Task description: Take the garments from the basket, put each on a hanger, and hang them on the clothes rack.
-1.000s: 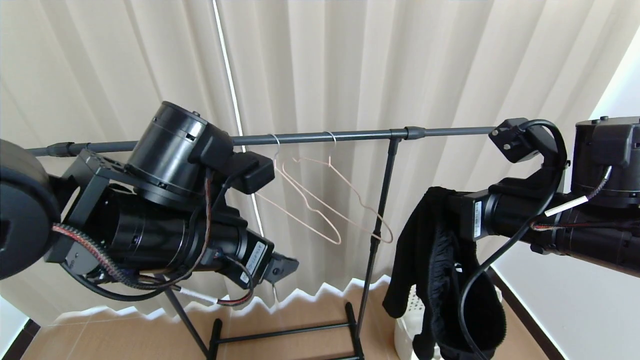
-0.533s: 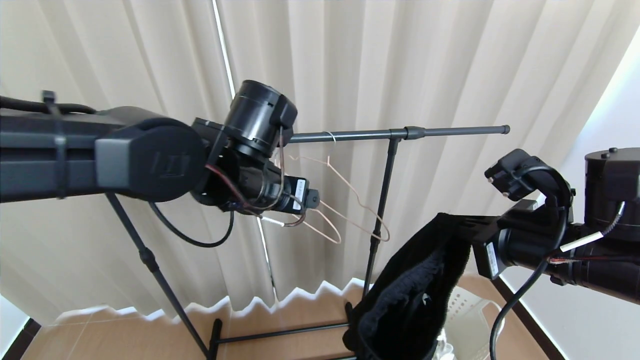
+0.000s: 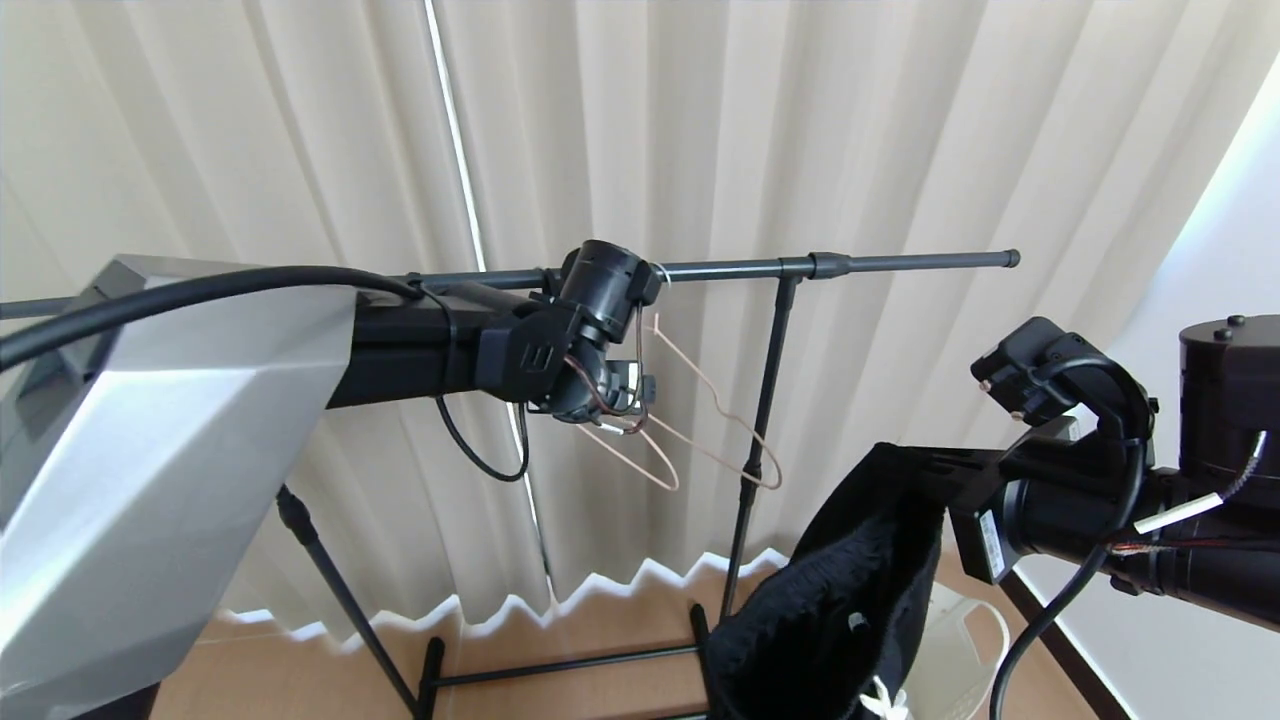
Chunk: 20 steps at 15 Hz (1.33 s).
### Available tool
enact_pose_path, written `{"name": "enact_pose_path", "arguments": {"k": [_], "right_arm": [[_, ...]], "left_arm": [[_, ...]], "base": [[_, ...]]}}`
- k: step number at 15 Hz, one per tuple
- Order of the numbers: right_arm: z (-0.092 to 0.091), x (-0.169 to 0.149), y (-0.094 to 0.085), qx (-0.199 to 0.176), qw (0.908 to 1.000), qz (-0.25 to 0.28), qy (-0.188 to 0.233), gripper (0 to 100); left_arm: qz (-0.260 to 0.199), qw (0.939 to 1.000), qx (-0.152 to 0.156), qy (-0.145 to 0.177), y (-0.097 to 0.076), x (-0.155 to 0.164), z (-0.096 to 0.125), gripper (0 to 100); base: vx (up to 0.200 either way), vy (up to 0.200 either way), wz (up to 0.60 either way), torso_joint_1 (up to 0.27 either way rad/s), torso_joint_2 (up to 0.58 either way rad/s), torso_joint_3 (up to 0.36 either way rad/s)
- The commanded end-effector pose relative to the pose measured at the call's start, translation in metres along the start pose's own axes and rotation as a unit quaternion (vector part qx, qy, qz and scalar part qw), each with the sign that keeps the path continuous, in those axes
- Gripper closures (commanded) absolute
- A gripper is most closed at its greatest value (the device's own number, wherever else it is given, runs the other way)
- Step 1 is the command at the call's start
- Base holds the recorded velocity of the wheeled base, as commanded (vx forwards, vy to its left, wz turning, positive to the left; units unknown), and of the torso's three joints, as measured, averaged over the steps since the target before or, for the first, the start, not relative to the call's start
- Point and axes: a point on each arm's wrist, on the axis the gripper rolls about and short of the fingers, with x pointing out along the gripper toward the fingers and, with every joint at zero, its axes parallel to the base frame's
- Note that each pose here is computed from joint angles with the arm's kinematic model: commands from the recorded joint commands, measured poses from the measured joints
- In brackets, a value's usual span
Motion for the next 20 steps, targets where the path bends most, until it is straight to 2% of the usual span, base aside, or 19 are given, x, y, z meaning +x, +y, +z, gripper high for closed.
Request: {"name": "enact_pose_path", "arguments": {"k": [1,5,10,13,20], "right_arm": [[0.0,0.0,0.0,-0.001,1.0,0.001,-0.001,100],[0.0,0.0,0.0,-0.001,1.0,0.001,0.0,100],[0.0,0.0,0.001,-0.001,1.0,0.001,0.0,100],[0.0,0.0,0.0,-0.001,1.0,0.001,-0.001,100],[0.001,-0.001,0.004,-0.004,1.0,0.008,-0.003,100]], "left_arm": [[0.008,0.9995,-0.031,-0.007,-0.004,0.028,0.001,0],[0.016,0.9994,-0.028,0.006,-0.007,0.04,-0.008,0],[0.028,0.9987,-0.028,0.031,0.002,0.026,-0.015,0],[0.069,0.9969,-0.022,0.032,0.011,0.026,-0.021,0],[0.069,0.997,-0.023,0.027,0.009,0.037,-0.02,0]], "base": [[0.0,0.0,0.0,0.0,0.0,0.0],[0.0,0.0,0.0,0.0,0.0,0.0],[0.0,0.0,0.0,0.0,0.0,0.0],[0.0,0.0,0.0,0.0,0.0,0.0],[0.0,0.0,0.0,0.0,0.0,0.0]]}}
